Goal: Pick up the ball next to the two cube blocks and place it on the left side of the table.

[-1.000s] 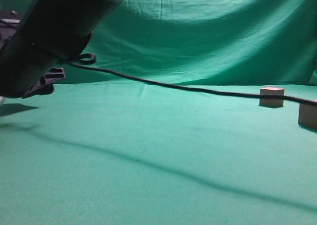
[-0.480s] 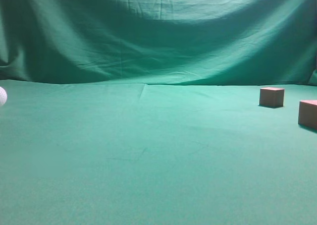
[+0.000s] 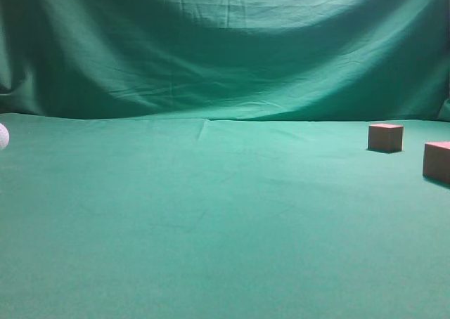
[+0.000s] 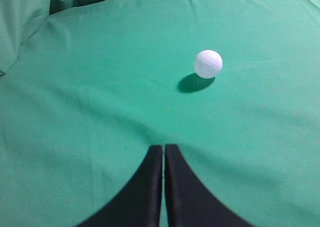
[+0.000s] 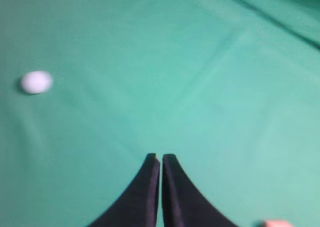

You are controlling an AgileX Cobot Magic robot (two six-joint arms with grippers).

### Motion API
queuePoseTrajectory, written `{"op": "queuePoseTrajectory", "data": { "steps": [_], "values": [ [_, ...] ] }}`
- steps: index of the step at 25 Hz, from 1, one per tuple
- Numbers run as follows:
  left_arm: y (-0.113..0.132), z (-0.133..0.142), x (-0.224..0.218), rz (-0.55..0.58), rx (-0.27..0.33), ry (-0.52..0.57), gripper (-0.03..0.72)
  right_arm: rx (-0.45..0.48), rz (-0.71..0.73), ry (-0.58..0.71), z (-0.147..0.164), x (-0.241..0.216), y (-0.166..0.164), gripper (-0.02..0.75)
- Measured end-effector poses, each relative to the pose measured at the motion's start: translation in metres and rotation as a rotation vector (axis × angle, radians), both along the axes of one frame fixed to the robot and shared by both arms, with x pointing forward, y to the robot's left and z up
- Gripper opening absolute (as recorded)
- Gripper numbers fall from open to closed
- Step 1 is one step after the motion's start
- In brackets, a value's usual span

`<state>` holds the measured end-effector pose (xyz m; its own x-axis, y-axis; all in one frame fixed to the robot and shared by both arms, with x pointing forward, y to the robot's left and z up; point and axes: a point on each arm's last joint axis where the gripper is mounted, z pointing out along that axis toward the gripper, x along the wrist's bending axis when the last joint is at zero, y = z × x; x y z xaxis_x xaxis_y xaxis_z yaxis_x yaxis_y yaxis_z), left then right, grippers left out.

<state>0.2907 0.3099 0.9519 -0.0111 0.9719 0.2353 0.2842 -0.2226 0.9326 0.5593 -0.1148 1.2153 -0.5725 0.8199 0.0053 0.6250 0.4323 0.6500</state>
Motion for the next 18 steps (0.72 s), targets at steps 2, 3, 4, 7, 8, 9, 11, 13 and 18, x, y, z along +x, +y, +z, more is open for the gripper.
{"op": "queuePoseTrajectory", "data": {
  "steps": [2,3,4,7,8,9,11,13,18],
  "values": [
    [0.000,0.000,0.000,0.000,0.000,0.000,0.000,-0.005,-0.075,0.007,0.005,-0.011,-0.027,0.000],
    [0.000,0.000,0.000,0.000,0.000,0.000,0.000,-0.009,-0.100,0.022,0.002,-0.016,-0.037,0.000],
    [0.000,0.000,0.000,0.000,0.000,0.000,0.000,-0.003,-0.123,0.014,0.003,-0.024,-0.047,0.000],
    [0.000,0.000,0.000,0.000,0.000,0.000,0.000,0.023,-0.160,-0.004,-0.012,-0.046,-0.061,0.000],
    [0.000,0.000,0.000,0.000,0.000,0.000,0.000,0.037,-0.164,-0.005,-0.022,-0.056,-0.065,0.000],
    [0.000,0.000,0.000,0.000,0.000,0.000,0.000,0.052,-0.166,-0.008,-0.029,-0.063,-0.067,0.000],
    [0.000,0.000,0.000,0.000,0.000,0.000,0.000,0.086,-0.173,-0.025,-0.045,-0.076,-0.072,0.000],
    [0.000,0.000,0.000,0.000,0.000,0.000,0.000,0.103,-0.179,-0.034,-0.062,-0.091,-0.078,0.000],
    [0.000,0.000,0.000,0.000,0.000,0.000,0.000,0.151,-0.190,-0.072,-0.085,-0.128,-0.093,0.000]
  ]
}}
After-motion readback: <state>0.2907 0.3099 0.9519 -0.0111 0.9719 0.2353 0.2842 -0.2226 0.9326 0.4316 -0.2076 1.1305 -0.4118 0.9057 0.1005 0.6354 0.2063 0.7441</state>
